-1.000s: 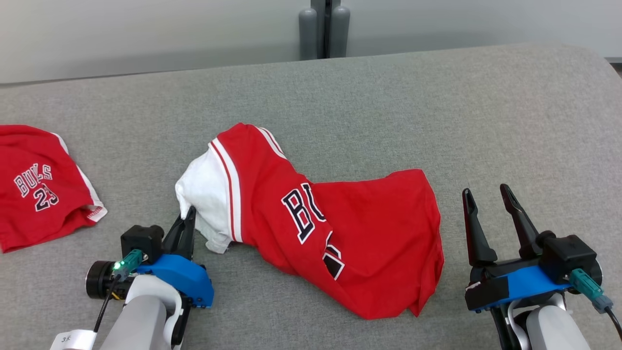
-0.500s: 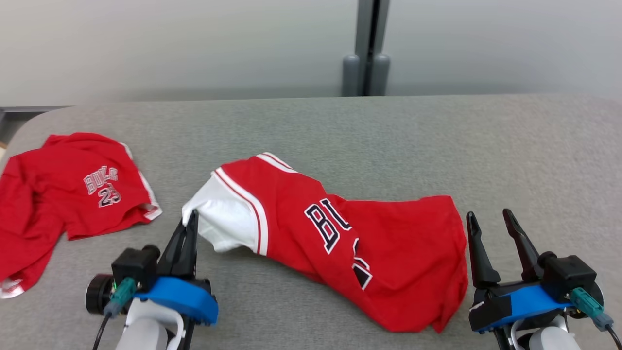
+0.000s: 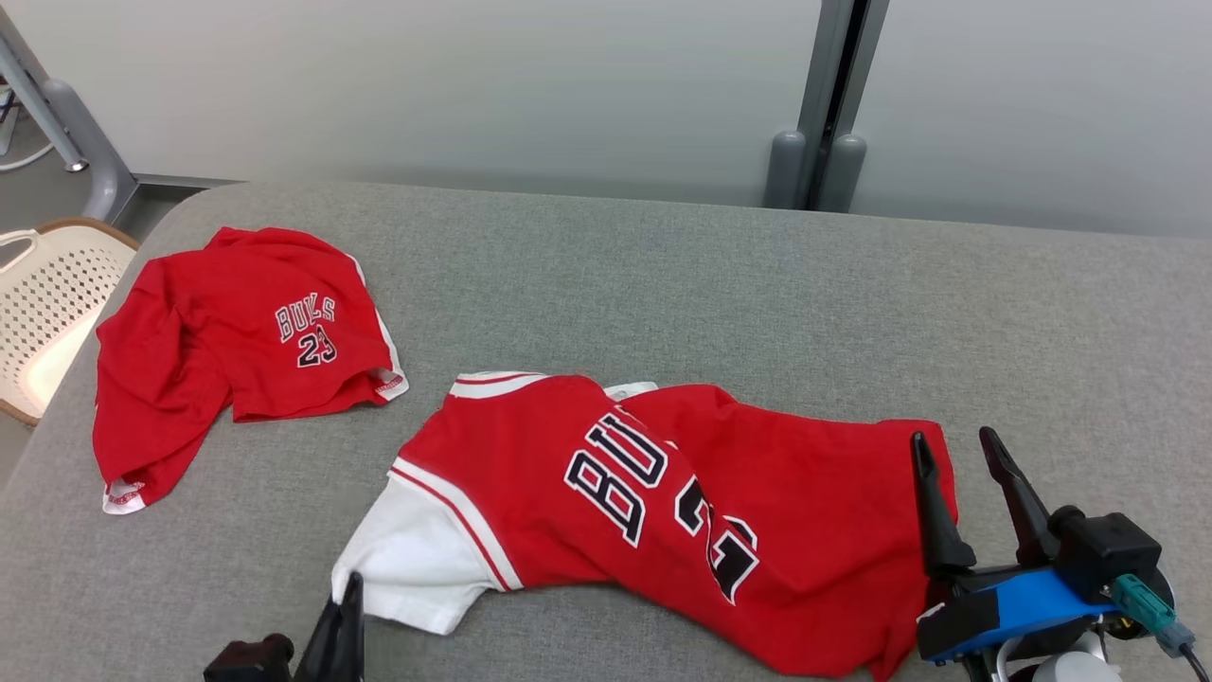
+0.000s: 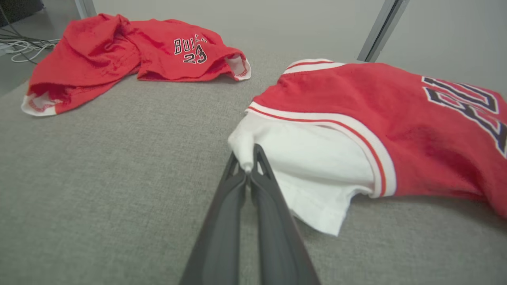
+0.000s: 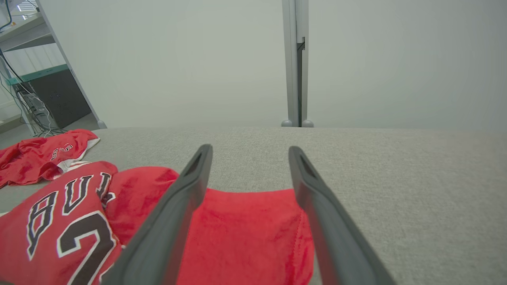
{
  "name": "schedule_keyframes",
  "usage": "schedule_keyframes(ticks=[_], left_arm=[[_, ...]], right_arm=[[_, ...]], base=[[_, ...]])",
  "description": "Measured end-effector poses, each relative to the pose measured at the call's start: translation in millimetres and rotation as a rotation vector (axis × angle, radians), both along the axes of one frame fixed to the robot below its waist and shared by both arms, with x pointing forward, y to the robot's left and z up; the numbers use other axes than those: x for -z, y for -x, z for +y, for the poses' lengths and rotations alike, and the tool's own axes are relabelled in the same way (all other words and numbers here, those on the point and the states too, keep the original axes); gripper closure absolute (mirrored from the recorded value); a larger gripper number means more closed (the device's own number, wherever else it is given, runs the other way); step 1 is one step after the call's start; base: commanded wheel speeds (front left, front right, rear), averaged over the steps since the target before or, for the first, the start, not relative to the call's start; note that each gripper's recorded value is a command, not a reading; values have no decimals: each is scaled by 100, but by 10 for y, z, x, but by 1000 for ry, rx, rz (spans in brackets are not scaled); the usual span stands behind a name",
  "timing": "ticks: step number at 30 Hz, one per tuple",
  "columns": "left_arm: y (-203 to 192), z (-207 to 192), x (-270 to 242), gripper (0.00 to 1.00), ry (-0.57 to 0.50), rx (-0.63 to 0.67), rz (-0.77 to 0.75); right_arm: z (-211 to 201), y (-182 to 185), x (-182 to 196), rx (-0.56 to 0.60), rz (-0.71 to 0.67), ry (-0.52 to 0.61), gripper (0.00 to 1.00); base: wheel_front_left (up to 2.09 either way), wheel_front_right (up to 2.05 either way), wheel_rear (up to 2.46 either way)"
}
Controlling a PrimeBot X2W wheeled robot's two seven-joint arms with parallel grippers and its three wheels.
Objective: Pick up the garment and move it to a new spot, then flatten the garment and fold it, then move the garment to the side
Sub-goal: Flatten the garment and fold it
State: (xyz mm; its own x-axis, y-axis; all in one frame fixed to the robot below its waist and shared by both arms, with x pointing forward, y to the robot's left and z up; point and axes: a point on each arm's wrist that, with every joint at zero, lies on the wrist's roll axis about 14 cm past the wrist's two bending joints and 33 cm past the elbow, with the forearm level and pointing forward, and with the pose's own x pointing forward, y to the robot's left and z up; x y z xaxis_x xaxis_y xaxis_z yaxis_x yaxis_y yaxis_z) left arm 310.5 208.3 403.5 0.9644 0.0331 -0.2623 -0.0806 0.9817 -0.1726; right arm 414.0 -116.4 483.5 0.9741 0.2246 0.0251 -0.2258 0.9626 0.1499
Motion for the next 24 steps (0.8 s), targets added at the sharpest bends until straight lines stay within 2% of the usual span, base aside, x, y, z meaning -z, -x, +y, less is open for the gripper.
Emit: schedule_keyframes(ticks=[5,6,7,16,24], left_arm=[[174,-36,215,100,36,-11,86],[183,-36,222,68,36,-12,87],[170,-31,203,0,36,-14,77],[-172,-10,-332,0,-20,0,-121],[-439,-226,-775,0,-62,77,-269]], right_arm=[[32,6,10,-9,3,1,0],[28,12,7,-9,3,1,0],[18,17,3,-6,2,1,0],[-192,119,-39,52,-7,7,0],[-382,239,-63,104,-12,12,0]], base=[[0,0,0],[0,0,0],[0,0,0],[0,0,0],[0,0,0]])
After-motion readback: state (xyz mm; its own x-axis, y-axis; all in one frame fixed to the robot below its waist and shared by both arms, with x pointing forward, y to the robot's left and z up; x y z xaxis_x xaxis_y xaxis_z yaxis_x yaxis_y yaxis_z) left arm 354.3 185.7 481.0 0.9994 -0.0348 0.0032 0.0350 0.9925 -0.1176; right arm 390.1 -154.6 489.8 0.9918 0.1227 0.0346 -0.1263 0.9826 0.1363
